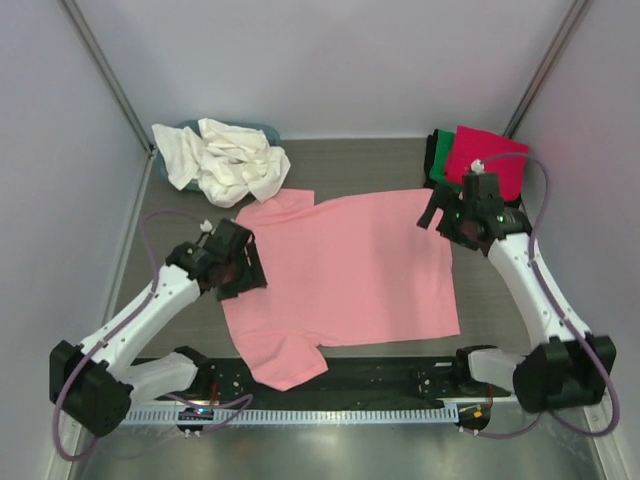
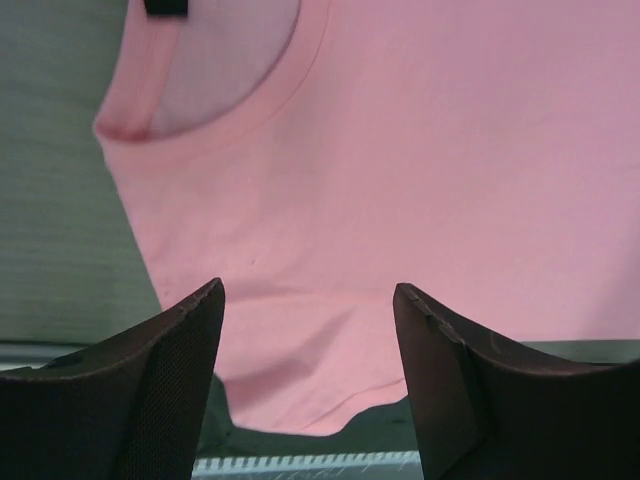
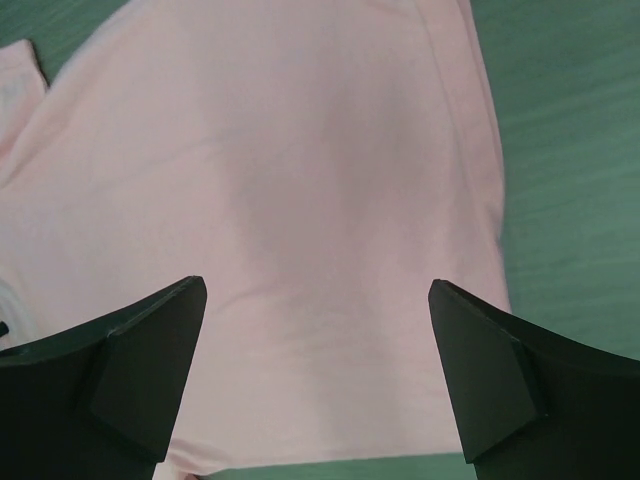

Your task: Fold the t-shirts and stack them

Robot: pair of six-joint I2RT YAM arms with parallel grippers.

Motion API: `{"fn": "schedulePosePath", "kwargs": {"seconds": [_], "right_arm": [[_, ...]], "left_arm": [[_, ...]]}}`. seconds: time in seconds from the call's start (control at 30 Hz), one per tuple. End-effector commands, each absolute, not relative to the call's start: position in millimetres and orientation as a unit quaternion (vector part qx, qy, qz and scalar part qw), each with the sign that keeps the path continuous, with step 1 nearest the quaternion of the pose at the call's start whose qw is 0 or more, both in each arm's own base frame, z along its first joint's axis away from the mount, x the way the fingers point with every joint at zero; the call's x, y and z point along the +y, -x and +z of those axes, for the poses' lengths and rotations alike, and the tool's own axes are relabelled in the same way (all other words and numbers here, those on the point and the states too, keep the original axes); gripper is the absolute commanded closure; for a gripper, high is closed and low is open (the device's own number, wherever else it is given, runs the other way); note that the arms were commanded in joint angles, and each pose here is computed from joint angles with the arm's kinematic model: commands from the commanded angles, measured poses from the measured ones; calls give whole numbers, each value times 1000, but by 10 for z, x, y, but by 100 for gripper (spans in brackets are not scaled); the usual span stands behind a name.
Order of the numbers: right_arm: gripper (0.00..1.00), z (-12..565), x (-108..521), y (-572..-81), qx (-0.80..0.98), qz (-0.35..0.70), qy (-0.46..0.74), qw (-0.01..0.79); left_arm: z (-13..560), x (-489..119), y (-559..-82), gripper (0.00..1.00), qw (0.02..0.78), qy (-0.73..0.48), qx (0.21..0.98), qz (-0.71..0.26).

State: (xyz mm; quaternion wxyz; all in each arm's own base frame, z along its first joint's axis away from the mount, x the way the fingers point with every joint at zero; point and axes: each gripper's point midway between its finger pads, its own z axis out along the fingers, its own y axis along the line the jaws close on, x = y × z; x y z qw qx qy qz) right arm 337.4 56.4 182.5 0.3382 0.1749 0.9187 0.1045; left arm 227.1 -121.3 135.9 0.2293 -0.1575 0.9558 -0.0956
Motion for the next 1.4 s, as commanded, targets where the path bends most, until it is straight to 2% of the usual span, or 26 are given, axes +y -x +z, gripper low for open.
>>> {"fn": "schedulePosePath", "kwargs": {"seconds": [0.0,0.07,0.1,0.13,0.23,0.57,0.73,0.97,1.1,1.2,1.23,1.37], "right_arm": [[0,1628,428,-2862,915,87,-218,328],[0,1433,345,-2569,908,74,-265,317],[0,1552,332,-2454,892,88,-273,349],[0,1403,311,-2331,891,85,-285,342],[0,1461,296,-2190,871,102,-310,368],[0,1428,390,-2177,882,112,-325,321],[0,1374,425,-2170,881,121,-329,317],[0,1297,388,-2166,889,105,-319,312],[0,1157,359,-2124,893,91,-328,295],[0,1020,388,-2082,900,80,-329,273],[0,993,401,-2078,901,76,-333,267],[0,875,607,-2086,906,92,-330,248]], "left_arm": [[1137,-1292,-1731,31,192,166,963,-86],[1018,-1338,-1508,32,181,176,964,-84],[1011,-1466,-1339,33,179,144,969,-95],[962,-1475,-1237,33,173,137,971,-88],[839,-1584,-881,33,150,98,981,-73],[476,-1753,-55,37,116,43,991,-41],[241,-1749,51,37,116,44,992,-15],[15,-1651,-98,38,148,68,987,-4],[66,-1611,-272,41,186,91,978,-11],[138,-1627,-419,53,213,110,970,-27],[164,-1642,-466,63,218,119,968,-33],[299,-1725,-664,89,245,127,960,-53]]}}
